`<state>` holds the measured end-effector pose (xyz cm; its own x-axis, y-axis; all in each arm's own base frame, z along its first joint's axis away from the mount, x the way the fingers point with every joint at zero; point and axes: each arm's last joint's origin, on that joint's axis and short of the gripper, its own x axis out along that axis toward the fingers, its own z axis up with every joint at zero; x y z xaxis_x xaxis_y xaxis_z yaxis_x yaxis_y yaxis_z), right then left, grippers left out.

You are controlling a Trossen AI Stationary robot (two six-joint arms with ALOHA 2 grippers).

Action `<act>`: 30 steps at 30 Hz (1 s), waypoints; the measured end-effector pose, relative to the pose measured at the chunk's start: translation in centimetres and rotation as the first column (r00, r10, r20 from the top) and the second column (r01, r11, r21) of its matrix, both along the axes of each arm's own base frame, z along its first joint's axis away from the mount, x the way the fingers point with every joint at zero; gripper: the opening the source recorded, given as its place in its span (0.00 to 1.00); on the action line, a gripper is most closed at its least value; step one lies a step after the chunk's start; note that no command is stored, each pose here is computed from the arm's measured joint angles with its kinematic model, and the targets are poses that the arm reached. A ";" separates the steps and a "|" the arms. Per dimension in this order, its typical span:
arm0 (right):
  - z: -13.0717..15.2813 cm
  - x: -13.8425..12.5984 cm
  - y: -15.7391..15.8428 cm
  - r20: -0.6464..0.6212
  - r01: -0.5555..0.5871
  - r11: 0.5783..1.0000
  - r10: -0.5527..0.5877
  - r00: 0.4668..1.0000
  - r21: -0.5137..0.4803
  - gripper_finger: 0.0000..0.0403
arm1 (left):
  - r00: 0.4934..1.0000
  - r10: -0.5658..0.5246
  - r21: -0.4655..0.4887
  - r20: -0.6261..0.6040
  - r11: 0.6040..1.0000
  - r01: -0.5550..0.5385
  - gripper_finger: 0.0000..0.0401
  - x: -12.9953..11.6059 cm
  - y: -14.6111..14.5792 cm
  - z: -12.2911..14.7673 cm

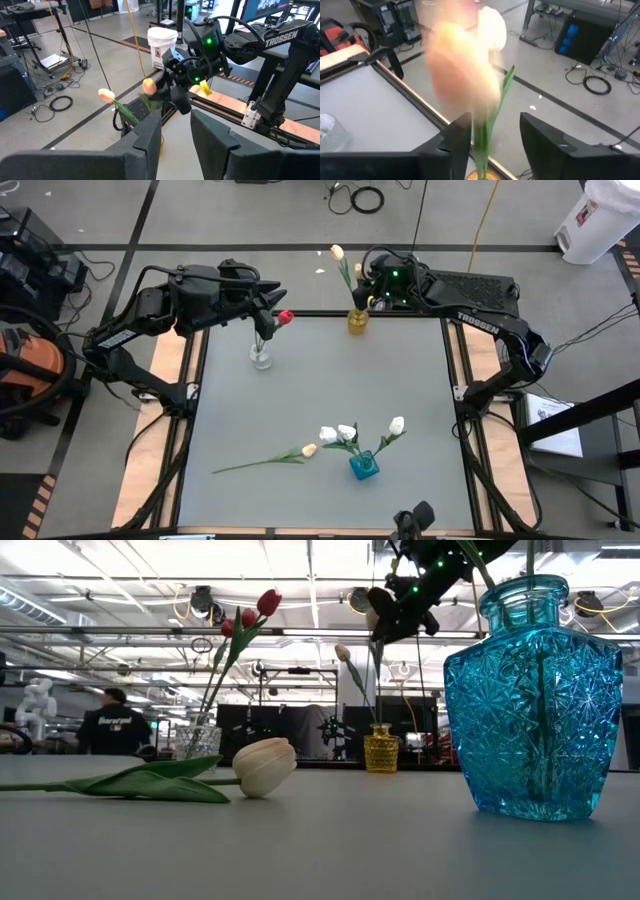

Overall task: Sort flowers into vase by color
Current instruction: Put the top light yellow tulip into the yellow vase, then put the light yellow tulip into the yellow vase

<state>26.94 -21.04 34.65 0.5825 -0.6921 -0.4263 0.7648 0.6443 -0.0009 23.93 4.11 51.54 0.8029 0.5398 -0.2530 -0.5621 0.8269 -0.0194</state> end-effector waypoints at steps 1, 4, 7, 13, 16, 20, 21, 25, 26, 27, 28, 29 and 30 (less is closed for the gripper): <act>-0.1 0.0 0.0 -0.001 0.003 1.000 -0.003 1.000 0.008 0.41 | 1.000 0.000 0.000 0.000 1.000 0.000 0.28 0.0 0.0 0.0; -0.2 -0.1 0.1 -0.009 0.010 1.000 -0.010 1.000 0.030 0.45 | 1.000 0.000 0.000 0.000 1.000 0.000 0.28 0.0 0.0 0.0; -0.4 -0.1 0.2 -0.022 0.007 0.999 -0.006 1.000 0.041 0.49 | 1.000 -0.001 0.000 0.000 1.000 0.001 0.28 0.0 0.0 0.0; -0.7 0.4 1.1 -0.054 -0.021 0.998 0.025 0.998 0.065 0.53 | 1.000 0.000 0.000 -0.001 1.000 0.000 0.28 0.0 0.0 0.0; -0.9 0.6 1.7 -0.072 -0.040 0.996 0.046 0.996 0.080 0.54 | 1.000 -0.001 -0.001 -0.009 1.000 0.001 0.28 0.0 0.0 -0.1; -1.1 0.9 2.3 -0.086 -0.061 0.994 0.069 0.994 0.094 0.54 | 0.999 -0.001 -0.006 -0.044 1.000 0.001 0.28 -0.1 0.0 -0.4; -1.1 0.9 2.3 -0.090 -0.063 0.993 0.072 0.993 0.097 0.54 | 0.999 -0.001 -0.007 -0.052 1.000 0.001 0.28 -0.1 0.0 -0.5; -1.0 0.7 2.5 -0.099 -0.056 0.994 0.066 0.993 0.098 0.54 | 0.999 -0.001 -0.007 -0.054 1.000 0.001 0.28 -0.1 0.0 -0.5; -0.9 0.6 2.5 -0.100 -0.052 0.994 0.062 0.993 0.095 0.54 | 0.999 -0.001 -0.007 -0.054 1.000 0.001 0.28 -0.1 0.0 -0.5; -0.7 0.5 2.6 -0.093 -0.050 0.995 0.059 0.994 0.088 0.54 | 0.999 -0.001 -0.007 -0.054 1.000 0.000 0.28 -0.1 0.0 -0.5; -0.4 0.3 2.7 -0.087 -0.049 0.995 0.057 0.995 0.084 0.54 | 0.999 -0.001 -0.007 -0.054 1.000 0.000 0.28 -0.1 0.0 -0.5; -0.2 0.0 2.7 -0.083 -0.046 0.996 0.053 0.995 0.081 0.54 | 0.999 -0.001 -0.007 -0.054 1.000 0.000 0.28 -0.1 0.0 -0.5; 0.1 -0.3 2.8 -0.077 -0.043 0.996 0.049 0.996 0.076 0.54 | 0.999 -0.001 -0.007 -0.054 1.000 0.000 0.28 -0.1 0.0 -0.5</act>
